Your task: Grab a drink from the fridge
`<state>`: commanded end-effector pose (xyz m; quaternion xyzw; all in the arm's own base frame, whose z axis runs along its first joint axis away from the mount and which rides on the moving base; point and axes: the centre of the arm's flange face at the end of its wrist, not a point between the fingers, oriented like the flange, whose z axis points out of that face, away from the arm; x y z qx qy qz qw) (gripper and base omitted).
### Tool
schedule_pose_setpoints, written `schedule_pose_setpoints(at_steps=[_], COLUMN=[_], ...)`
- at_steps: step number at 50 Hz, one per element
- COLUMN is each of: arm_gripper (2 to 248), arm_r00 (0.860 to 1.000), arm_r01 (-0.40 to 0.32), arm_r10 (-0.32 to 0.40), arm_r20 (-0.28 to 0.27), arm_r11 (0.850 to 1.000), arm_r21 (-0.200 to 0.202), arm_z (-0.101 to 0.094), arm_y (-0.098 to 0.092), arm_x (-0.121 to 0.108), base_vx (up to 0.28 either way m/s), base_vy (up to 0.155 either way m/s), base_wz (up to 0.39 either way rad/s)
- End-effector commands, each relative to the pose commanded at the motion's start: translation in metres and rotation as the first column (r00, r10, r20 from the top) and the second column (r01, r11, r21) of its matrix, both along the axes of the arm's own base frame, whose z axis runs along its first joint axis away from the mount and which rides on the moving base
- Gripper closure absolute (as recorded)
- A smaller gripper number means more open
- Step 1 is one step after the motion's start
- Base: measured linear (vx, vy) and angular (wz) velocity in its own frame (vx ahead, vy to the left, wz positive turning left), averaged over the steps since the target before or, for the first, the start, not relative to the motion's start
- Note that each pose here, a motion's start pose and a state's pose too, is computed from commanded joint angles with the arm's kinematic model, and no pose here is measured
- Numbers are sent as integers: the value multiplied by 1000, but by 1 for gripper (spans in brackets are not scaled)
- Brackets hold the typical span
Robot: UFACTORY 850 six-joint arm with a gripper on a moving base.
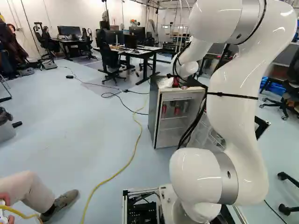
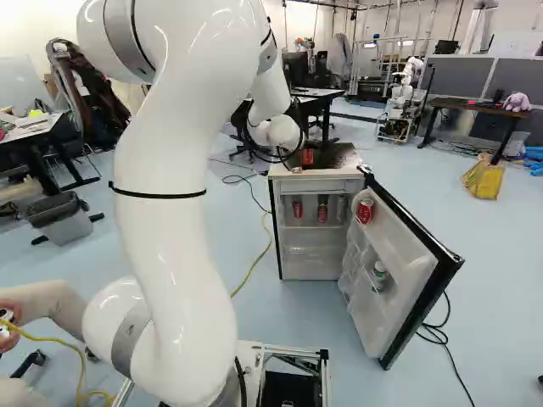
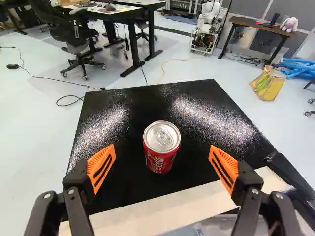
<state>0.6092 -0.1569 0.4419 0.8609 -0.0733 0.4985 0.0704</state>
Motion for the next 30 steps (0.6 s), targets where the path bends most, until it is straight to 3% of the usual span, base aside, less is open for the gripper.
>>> schedule_pose_setpoints(at_steps=[12, 30], arm_gripper=[3, 3], arm_r00=[1000, 999], arm_r01=[0, -26], arm_r10=[0, 26], arm_r20=[-4, -19], arm_r11=[1000, 1000], arm_r21=[1, 5], arm_z=[1, 4], arm_y=[2, 24], arm_x=[-6, -32], base_vx=[0, 0], base_vy=[0, 0], base_wz=[0, 0])
